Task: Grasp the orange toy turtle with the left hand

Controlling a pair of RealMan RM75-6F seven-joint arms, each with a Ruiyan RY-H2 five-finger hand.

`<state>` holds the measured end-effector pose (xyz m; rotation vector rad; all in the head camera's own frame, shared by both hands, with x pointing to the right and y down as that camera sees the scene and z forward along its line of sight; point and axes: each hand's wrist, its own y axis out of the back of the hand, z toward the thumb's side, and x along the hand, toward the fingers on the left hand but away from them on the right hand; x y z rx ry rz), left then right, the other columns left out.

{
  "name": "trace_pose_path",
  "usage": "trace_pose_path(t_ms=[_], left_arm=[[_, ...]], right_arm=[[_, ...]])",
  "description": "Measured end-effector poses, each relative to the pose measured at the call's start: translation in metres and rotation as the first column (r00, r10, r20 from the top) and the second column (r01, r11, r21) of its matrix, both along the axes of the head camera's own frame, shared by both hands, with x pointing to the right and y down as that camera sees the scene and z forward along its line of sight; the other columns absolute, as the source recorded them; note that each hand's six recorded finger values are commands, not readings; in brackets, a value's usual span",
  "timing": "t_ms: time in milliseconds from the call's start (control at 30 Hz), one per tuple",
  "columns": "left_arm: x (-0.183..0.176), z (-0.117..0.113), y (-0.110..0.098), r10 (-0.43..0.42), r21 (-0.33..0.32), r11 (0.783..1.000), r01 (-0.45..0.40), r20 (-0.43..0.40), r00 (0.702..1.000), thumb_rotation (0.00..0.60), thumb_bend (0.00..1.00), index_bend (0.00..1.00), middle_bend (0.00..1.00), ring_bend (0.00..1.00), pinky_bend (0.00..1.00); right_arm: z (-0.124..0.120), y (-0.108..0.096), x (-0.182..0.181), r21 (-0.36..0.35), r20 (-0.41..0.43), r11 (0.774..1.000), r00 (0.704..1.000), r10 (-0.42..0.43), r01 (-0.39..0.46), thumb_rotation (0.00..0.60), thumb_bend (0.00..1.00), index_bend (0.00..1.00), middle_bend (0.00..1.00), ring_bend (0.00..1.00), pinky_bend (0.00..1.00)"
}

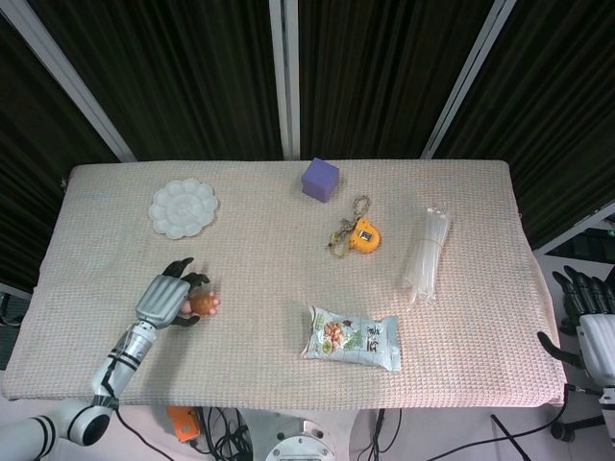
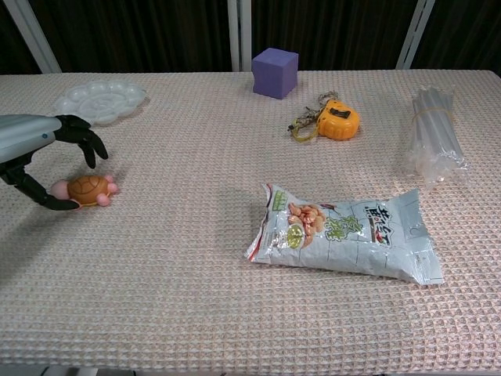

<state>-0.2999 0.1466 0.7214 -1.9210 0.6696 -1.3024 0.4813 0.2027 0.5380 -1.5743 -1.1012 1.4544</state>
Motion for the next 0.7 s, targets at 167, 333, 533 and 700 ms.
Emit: trace_pose_path(t_ms=[167,333,533,700], left_arm=[[0.000,0.006,-0.002,-0.022,0.024,0.999,0.022,0.002,1.000,0.600,0.23,0.59,0.63,0.26,0.20],[-0.002,0.011,-0.002,-0.035,0.036,0.999,0.035,0.012,0.999,0.600,0.28,0.78,0.77,0.40,0.25],[-0.003,0.011,-0.002,-0.013,0.072,0.997,0.011,0.028,1.000,0.600,0.30,0.84,0.84,0.48,0.27],[-0.002,0.010,-0.002,-0.035,0.064,0.997,0.034,0.006,0.999,0.600,0.29,0.81,0.81,0.46,0.26]], right_arm=[[0.001,-0.001,-0.002,-0.006,0.002,1.000,1.000,-0.005,0.005,0.600,0.17,0.00,0.00,0.00,0.00],[0.003,-0.001,-0.002,-0.012,0.002,1.000,1.000,-0.005,0.005,0.600,0.17,0.00,0.00,0.00,0.00],[0.002,0.000,-0.001,-0.007,0.000,1.000,1.000,-0.002,0.002,0.600,0.17,0.00,0.00,0.00,0.00],[0.001,0.001,0.000,-0.005,0.001,1.000,1.000,0.002,-0.002,0.600,0.17,0.00,0.00,0.00,0.00]])
